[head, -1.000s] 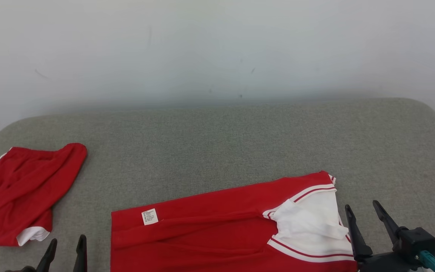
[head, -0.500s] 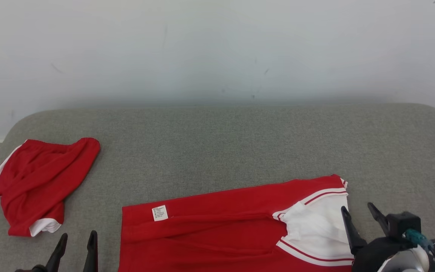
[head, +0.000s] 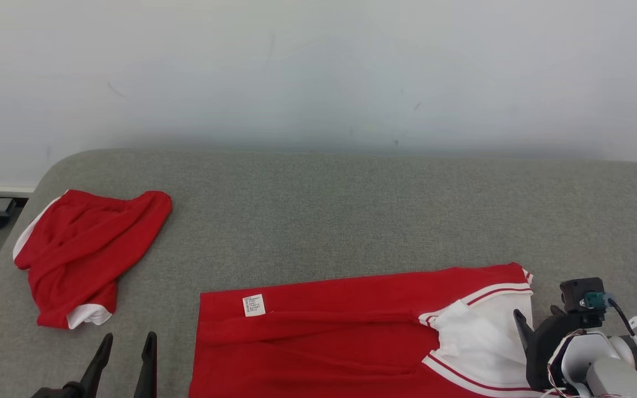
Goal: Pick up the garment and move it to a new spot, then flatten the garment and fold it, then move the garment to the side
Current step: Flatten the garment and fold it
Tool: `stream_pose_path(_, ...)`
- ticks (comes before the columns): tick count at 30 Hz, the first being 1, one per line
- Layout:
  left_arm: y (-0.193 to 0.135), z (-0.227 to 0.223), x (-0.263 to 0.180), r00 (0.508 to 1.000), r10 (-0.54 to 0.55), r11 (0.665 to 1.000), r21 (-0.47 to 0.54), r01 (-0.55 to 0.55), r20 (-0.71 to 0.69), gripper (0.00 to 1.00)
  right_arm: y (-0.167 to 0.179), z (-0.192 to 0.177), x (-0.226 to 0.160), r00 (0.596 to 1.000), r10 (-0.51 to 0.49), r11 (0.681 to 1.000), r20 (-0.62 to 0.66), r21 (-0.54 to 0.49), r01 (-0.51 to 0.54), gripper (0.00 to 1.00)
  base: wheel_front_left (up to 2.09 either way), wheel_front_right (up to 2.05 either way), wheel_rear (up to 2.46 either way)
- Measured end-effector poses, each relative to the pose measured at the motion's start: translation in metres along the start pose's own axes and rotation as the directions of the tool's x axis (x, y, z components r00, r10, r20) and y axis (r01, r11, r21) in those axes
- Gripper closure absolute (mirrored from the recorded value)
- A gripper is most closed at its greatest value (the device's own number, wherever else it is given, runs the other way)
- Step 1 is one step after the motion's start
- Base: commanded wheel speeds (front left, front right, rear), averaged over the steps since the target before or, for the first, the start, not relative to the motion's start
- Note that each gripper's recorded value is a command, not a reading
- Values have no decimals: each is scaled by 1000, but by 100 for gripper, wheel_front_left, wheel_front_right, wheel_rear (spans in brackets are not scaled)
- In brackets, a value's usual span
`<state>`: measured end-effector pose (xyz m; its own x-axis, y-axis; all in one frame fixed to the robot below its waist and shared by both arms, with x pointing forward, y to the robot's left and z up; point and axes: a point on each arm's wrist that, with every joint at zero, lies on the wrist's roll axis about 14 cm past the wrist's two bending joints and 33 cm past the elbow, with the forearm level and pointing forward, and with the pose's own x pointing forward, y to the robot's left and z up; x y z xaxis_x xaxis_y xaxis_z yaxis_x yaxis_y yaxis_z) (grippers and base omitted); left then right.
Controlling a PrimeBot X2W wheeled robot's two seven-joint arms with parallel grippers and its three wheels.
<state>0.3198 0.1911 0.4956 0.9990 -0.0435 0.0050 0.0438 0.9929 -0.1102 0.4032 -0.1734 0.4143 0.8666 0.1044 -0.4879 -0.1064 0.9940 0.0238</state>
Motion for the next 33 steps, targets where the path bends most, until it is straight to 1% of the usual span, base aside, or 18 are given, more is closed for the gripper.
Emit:
stream_pose_path(7,3,0,-4,1000,12,1000,6,-12,1,0,5,-14,10,991,6,1000,-136,-14,-8,0,0,0,0)
stream_pose_path(12,6,0,-6,1000,21,1000,7,-21,0,0,8,-46,9,960,1,1000,-279,-6,-3,0,0,0,0)
stream_pose_path(14,8,-1,-7,1000,28,1000,7,-28,-2,0,8,-51,11,947,-3,1000,-320,-16,-2,0,0,0,0)
stream_pose_path(16,9,-1,-7,999,32,999,7,-32,-2,0,9,-51,12,942,-4,1000,-335,-17,-2,0,0,0,0)
stream_pose_path(17,10,-1,-7,999,35,999,8,-35,-3,0,10,-50,13,941,-2,1000,-339,-19,-5,14,0,0,0)
stream_pose_path(18,11,-1,-6,999,35,999,9,-35,-4,0,12,-49,13,939,7,1000,-343,-21,-15,14,0,0,0)
stream_pose_path(19,10,-1,-6,999,35,999,8,-35,-4,0,12,-50,13,939,11,1000,-345,-18,-19,66,0,0,0)
stream_pose_path(20,10,-1,-6,999,35,999,7,-35,-5,0,13,-50,13,938,14,1000,-347,-14,-21,93,0,0,0)
stream_pose_path(21,10,-2,-6,999,34,999,7,-34,-6,0,15,-50,14,938,24,1000,-347,-10,-29,100,0,0,0)
stream_pose_path(24,10,-2,-5,999,36,999,6,-36,-8,0,21,-45,16,940,41,999,-339,-2,-44,100,0,0,0)
stream_pose_path(29,12,-2,-2,999,39,999,4,-39,-10,0,11,-44,17,943,26,1000,-331,-1,-27,100,0,0,0)
stream_pose_path(31,11,-3,-1,999,37,999,4,-37,-10,0,-5,-38,17,949,-6,1000,-316,-1,6,100,0,0,0)
stream_pose_path(33,10,-3,0,999,33,999,2,-33,-13,0,-31,-36,14,951,-69,997,-302,4,74,100,0,0,0)
